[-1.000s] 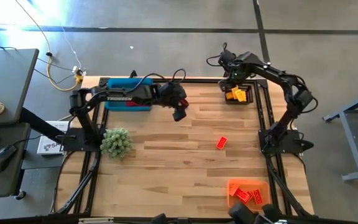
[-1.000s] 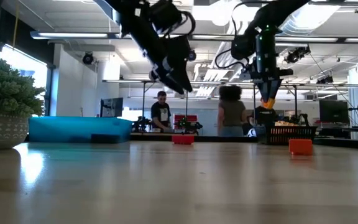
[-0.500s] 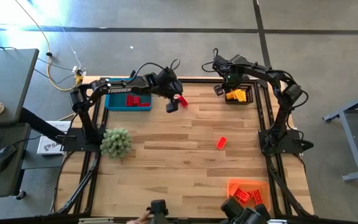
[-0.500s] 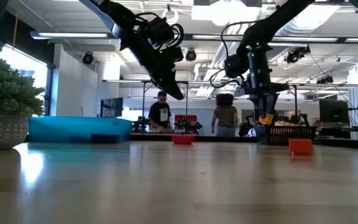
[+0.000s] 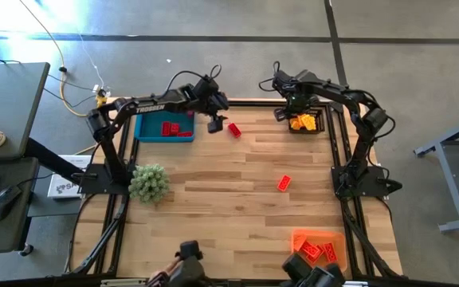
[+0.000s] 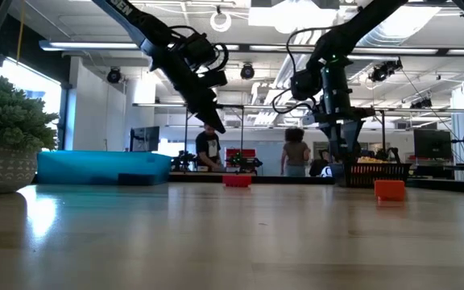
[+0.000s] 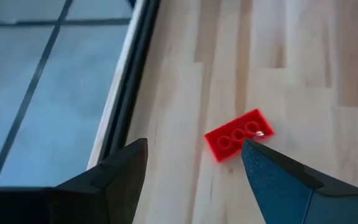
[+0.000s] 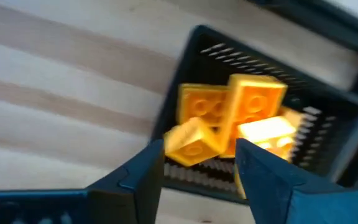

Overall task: Sort & place blocks by color
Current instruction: Put the red game piece into the blue bin

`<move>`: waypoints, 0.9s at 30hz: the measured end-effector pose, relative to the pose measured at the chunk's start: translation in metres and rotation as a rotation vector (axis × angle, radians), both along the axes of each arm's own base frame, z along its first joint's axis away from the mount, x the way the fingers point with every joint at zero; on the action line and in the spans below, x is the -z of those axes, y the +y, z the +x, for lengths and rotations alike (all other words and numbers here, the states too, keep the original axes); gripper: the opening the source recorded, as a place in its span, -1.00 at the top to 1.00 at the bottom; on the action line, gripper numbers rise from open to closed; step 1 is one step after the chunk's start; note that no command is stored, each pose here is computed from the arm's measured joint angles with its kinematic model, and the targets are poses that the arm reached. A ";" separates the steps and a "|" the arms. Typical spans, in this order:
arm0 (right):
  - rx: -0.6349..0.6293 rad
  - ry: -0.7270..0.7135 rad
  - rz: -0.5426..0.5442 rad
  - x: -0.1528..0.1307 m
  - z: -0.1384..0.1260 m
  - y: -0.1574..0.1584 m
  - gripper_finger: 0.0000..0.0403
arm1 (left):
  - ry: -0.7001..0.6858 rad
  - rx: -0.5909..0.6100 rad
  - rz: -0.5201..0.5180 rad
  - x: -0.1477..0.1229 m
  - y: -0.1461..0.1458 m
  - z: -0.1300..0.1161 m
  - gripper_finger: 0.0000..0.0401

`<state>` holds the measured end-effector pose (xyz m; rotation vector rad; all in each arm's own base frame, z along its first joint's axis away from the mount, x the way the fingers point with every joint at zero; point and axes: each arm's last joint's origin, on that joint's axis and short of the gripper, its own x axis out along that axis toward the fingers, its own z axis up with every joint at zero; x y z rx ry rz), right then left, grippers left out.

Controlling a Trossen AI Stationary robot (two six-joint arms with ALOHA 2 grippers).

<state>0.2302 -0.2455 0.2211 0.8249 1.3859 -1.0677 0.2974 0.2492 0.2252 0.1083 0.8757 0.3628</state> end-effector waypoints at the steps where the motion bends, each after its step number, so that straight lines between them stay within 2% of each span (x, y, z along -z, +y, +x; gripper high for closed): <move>1: 0.004 -0.022 0.016 -0.001 0.001 0.000 0.08 | 0.001 -0.026 -0.008 -0.001 0.001 -0.003 -0.25; 4: 0.040 -0.088 0.026 -0.009 0.007 -0.001 0.02 | 0.019 -0.083 -0.010 -0.009 0.003 -0.013 -0.25; 7: 0.049 -0.131 -0.010 -0.022 0.017 0.001 0.00 | 0.024 -0.127 -0.013 -0.022 0.003 -0.026 -0.25; 14: -0.034 -0.320 -0.190 -0.056 0.060 0.012 0.00 | 0.025 -0.246 0.070 -0.062 -0.001 -0.061 -0.25; 19: -0.103 -0.495 -0.307 -0.068 0.090 0.021 0.00 | -0.017 -0.341 0.114 -0.089 -0.008 -0.084 -0.25; 27: -0.255 -0.683 -0.456 -0.083 0.121 0.034 0.00 | -0.094 -0.534 0.009 -0.110 -0.020 -0.118 -0.25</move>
